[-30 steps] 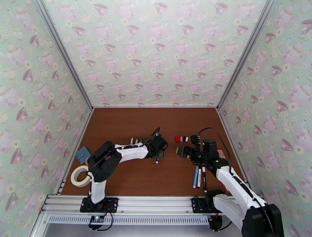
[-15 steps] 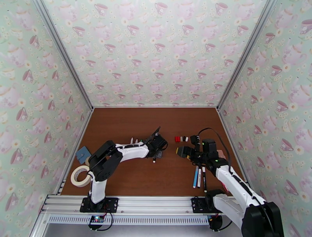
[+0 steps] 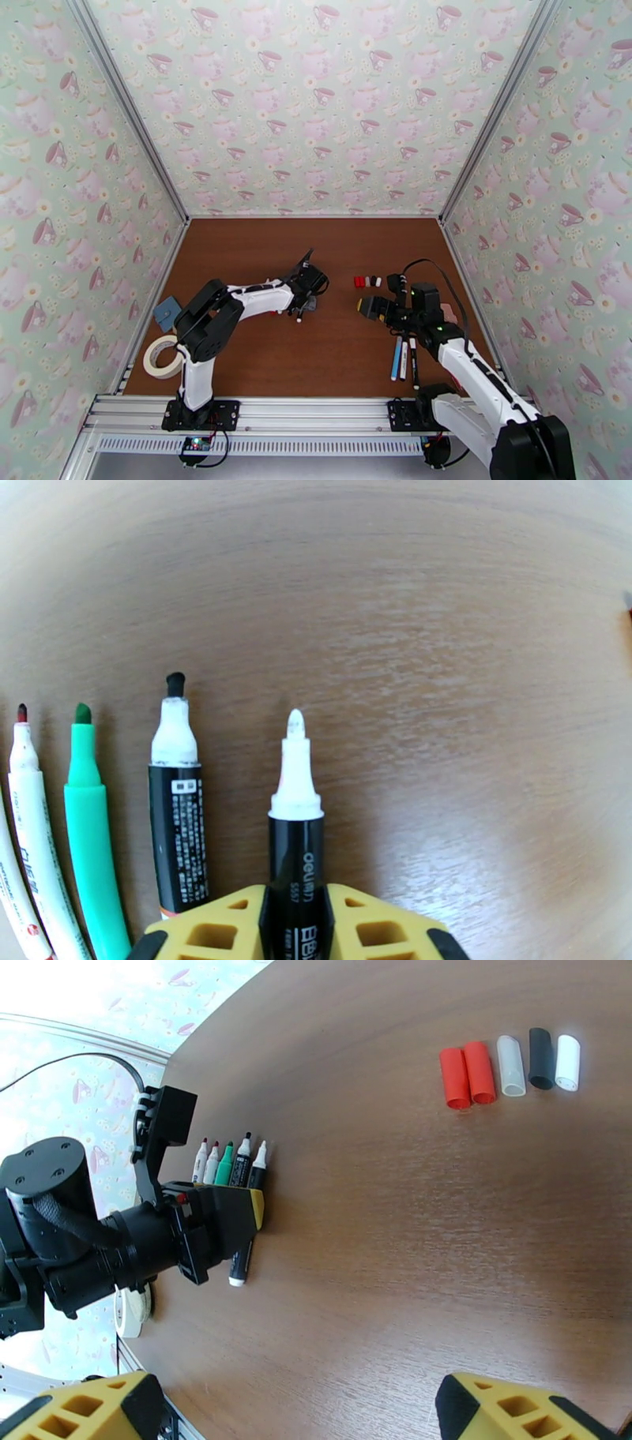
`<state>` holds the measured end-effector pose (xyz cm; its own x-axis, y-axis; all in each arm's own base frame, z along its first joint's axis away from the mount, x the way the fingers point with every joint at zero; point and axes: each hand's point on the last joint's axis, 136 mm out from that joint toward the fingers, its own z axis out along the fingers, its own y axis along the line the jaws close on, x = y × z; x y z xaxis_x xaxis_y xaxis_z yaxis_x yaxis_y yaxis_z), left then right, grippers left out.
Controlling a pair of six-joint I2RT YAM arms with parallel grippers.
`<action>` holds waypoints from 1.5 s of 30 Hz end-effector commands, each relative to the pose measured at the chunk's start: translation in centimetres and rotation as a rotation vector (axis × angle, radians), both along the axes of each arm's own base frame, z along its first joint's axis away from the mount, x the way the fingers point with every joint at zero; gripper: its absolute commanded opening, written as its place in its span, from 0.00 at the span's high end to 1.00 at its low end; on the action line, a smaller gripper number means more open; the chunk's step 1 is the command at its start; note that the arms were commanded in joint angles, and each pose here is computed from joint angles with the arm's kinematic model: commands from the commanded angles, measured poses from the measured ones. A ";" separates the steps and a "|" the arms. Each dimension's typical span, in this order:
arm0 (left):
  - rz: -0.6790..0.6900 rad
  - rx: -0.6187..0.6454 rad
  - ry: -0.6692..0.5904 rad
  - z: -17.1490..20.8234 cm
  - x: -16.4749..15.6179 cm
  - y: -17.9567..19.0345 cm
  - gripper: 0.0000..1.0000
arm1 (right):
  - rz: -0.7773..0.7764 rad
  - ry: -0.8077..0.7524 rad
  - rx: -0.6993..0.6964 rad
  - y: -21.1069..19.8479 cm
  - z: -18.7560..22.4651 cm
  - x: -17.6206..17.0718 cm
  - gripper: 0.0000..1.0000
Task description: Open the pen caps
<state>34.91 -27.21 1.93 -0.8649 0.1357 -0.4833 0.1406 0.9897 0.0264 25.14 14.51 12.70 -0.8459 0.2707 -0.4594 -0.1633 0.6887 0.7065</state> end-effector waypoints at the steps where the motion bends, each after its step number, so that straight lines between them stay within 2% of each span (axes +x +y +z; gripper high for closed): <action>1: -0.009 0.028 -0.027 0.9 0.6 0.4 0.79 | -0.018 -0.006 -0.003 -0.2 -0.2 -0.1 0.03; 11: -0.010 0.044 -0.048 1.6 1.7 0.7 0.76 | -0.013 -0.003 0.001 -0.1 -0.2 0.1 0.03; 24: -0.016 -0.045 -0.071 4.2 1.3 0.0 0.57 | -0.017 0.014 -0.036 -0.3 -0.1 1.0 0.04; 28: -0.029 -0.097 -0.103 6.4 1.1 -0.3 0.52 | -0.024 0.020 -0.046 -0.3 0.0 1.4 0.04; 34: -0.109 -0.266 -0.151 10.7 0.2 -2.2 0.33 | -0.114 0.068 -0.128 -2.1 -0.9 1.7 0.08; 39: -0.190 -0.410 -0.191 13.4 -1.3 -3.7 0.02 | -0.167 0.092 -0.173 -3.2 -1.6 1.1 0.12; 45: -0.341 -0.579 -0.243 15.7 -4.2 -5.5 0.00 | -0.307 0.157 -0.296 -6.3 -2.5 0.2 0.21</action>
